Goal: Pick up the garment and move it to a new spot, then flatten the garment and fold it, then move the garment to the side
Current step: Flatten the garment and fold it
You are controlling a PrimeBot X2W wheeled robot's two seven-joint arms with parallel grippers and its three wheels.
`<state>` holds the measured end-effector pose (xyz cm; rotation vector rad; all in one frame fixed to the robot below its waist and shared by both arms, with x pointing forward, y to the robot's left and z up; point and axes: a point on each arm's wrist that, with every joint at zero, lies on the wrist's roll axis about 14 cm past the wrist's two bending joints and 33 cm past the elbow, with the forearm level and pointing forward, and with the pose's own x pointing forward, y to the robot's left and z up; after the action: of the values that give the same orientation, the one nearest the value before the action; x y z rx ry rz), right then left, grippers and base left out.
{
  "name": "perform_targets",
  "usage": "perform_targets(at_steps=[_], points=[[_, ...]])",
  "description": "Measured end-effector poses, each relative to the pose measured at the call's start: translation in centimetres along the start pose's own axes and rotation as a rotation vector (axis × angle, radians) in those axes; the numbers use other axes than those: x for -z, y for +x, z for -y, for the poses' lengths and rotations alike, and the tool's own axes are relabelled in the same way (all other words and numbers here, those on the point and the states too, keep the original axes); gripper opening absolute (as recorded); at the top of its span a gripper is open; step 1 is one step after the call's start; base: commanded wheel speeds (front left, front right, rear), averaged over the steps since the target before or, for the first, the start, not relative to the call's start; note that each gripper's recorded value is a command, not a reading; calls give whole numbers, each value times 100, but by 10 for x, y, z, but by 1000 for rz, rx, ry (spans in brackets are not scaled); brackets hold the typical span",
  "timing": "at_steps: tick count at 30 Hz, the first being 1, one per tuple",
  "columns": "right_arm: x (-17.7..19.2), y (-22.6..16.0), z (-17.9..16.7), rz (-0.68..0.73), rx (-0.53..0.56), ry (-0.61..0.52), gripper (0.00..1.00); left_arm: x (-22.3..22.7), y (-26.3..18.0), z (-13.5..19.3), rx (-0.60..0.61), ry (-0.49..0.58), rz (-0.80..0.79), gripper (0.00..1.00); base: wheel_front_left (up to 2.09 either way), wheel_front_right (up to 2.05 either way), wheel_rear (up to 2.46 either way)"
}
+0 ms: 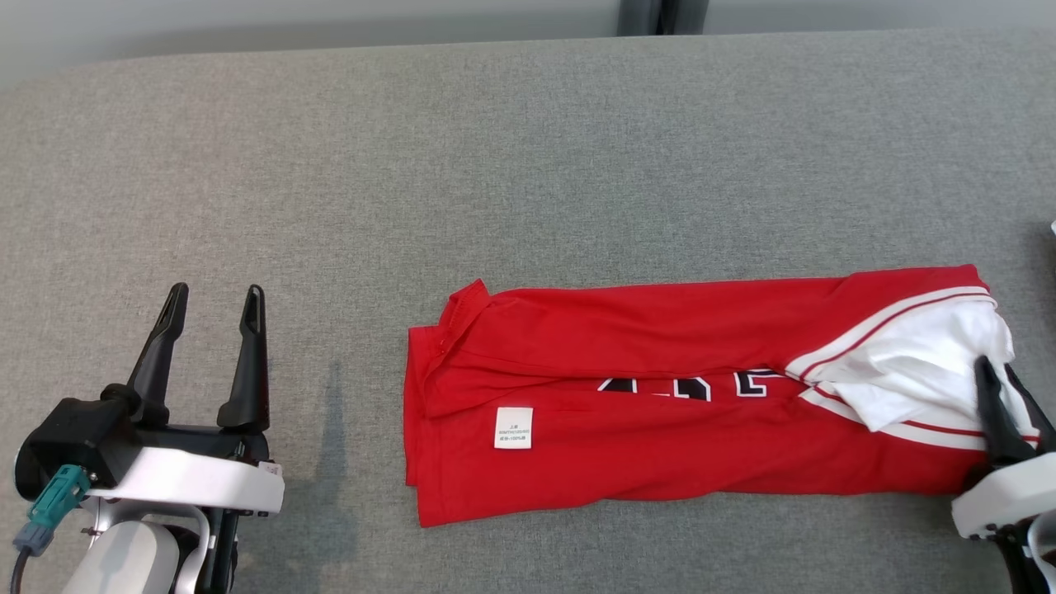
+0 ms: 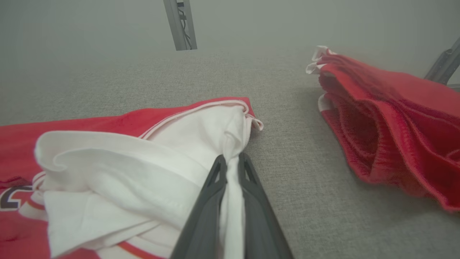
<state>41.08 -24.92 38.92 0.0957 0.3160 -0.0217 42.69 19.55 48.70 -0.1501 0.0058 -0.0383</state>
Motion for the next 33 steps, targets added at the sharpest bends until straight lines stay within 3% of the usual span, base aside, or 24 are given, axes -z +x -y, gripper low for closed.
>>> perform_targets(at_steps=[8,16,22,33], points=[[-59,4,-56,169,-136,9,0,-3,1,4,14,-1,8,100,0,0,0],[-114,-21,-176,265,-426,34,0,-7,-1,9,26,-3,15,100,0,0,0],[-102,-40,-253,197,-647,80,0,-6,-5,8,23,-6,10,100,0,0,0],[-52,-49,-330,54,-896,191,0,6,-7,2,5,-19,-26,100,0,0,0]])
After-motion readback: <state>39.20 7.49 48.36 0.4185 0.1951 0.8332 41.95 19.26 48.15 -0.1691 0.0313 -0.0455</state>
